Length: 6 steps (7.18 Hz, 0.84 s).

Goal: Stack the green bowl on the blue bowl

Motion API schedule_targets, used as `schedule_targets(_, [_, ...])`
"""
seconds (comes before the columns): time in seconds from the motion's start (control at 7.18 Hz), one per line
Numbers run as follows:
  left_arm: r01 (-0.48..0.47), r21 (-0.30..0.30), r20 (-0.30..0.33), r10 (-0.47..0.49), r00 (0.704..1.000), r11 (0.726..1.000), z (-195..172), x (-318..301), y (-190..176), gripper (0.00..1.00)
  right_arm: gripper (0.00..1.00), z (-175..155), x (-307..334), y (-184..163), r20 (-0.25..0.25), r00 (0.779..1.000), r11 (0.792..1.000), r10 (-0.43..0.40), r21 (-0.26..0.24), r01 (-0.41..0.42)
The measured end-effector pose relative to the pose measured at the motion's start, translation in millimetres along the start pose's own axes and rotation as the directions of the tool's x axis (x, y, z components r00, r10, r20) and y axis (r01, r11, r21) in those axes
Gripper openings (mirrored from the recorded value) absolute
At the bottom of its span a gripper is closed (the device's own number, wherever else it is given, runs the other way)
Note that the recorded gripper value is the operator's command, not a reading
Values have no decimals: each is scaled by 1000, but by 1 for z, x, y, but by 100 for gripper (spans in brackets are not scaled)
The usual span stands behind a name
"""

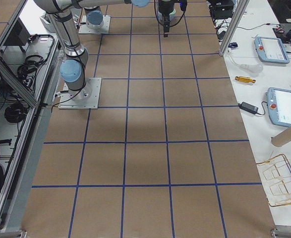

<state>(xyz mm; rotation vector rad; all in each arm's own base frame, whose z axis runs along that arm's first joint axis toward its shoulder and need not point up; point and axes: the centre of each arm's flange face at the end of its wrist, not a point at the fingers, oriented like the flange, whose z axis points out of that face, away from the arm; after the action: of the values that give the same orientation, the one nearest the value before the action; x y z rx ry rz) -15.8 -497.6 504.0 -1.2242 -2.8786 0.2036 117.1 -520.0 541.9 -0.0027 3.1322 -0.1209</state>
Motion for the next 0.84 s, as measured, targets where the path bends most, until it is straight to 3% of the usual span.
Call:
schedule_targets(0.14, [150,15,6,-150,989,989,-10,20,-29,100,100,0,0,0,1,1000,1000,0,0,0])
schedule_targets(0.28, [297,17,13,-298,955,955,-16,40,-51,100,100,0,0,0,1,1000,1000,0,0,0])
schedule_targets(0.56, [566,-21,49,-564,824,824,-15,74,-73,100,100,0,0,0,1,1000,1000,0,0,0])
schedule_targets(0.84, [715,-92,72,-712,698,693,-8,107,-81,100,100,0,0,0,0,1000,1000,0,0,0])
